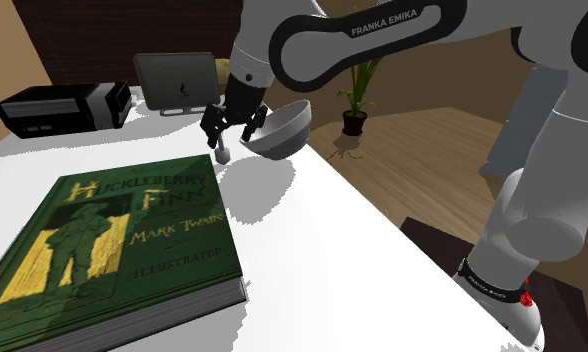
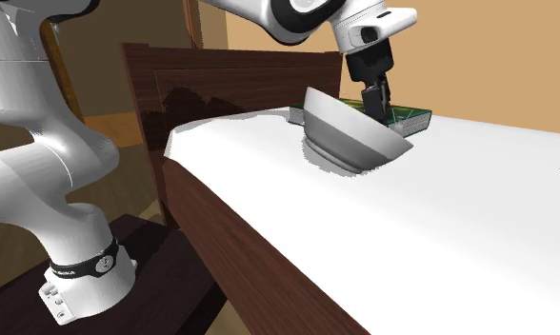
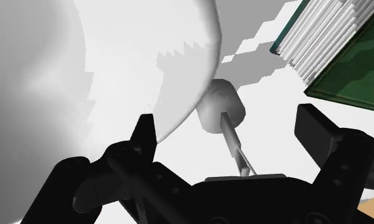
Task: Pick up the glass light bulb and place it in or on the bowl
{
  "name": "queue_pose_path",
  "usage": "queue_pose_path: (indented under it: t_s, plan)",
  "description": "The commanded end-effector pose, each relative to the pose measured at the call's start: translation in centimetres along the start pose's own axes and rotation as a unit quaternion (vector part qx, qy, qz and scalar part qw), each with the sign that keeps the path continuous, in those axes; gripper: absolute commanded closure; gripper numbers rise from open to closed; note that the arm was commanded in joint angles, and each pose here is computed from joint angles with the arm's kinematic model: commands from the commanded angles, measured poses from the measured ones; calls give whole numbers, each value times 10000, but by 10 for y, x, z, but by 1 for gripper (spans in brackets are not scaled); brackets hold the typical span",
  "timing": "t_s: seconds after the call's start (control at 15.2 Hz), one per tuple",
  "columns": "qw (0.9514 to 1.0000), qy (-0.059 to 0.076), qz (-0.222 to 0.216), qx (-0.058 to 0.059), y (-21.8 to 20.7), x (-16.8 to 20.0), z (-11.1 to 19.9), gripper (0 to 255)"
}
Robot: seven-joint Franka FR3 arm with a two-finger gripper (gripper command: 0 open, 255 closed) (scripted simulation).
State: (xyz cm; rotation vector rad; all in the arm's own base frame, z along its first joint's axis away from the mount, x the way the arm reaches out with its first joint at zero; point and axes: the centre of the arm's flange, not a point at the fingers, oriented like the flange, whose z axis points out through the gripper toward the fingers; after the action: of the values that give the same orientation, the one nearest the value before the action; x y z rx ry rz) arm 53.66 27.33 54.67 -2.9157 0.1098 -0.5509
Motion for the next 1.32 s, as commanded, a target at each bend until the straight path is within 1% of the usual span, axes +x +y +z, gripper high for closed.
queue_pose_path:
  t_s: [0.0, 0.2, 0.66, 0.73, 1.25]
  plan:
    - [10000, -11, -5, 4, -2, 0, 13, 0]
    - [10000, -11, -5, 4, -2, 0, 26, 0]
    - [10000, -11, -5, 4, -2, 0, 26, 0]
    - [10000, -11, -5, 4, -2, -1, 26, 255]
    - [10000, -11, -3, 4, 2, 2, 27, 255]
